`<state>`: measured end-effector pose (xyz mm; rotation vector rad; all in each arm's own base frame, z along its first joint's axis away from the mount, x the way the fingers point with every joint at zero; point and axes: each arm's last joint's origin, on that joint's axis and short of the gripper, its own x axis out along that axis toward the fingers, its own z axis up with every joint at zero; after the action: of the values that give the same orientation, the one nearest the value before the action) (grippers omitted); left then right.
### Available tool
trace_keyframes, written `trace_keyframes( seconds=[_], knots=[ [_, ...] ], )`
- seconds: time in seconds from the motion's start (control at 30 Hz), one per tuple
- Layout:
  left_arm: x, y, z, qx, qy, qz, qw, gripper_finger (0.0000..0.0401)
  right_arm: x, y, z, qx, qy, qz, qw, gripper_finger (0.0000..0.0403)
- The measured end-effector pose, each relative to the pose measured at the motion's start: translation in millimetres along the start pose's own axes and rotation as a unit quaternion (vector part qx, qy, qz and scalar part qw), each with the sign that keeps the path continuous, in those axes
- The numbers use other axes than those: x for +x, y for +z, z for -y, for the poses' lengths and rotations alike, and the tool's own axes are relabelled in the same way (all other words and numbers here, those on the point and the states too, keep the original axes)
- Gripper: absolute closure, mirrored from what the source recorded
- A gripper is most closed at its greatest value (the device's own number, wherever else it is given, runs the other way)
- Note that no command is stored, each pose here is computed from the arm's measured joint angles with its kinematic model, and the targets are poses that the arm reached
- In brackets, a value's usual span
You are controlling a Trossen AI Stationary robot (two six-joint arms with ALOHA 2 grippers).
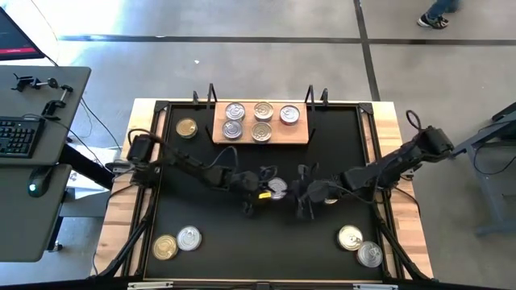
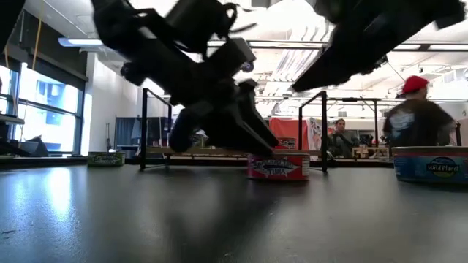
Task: Stack canned seafood by type on shelf
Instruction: Put the red tuna can on the shelf
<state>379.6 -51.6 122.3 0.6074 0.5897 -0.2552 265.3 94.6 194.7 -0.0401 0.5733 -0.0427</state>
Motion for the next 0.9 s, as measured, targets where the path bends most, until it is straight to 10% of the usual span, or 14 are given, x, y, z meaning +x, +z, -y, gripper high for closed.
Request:
trace_keyframes(
  seconds=[0.43,0.67,0.9],
  knots=[
    [14,7,-16,-0.007,-0.050,-0.033,0.998,0.0378,-21,-14,-48,-0.013,-0.023,0.025,0.999,0.0361],
    [13,16,-17,-0.097,-0.038,-0.013,0.994,0.0399,2,-28,-31,-0.008,-0.075,-0.032,0.997,0.0258],
    [10,20,-19,-0.181,-0.031,-0.003,0.983,0.0400,14,-35,-27,-0.170,-0.077,-0.067,0.980,0.0168]
  ],
)
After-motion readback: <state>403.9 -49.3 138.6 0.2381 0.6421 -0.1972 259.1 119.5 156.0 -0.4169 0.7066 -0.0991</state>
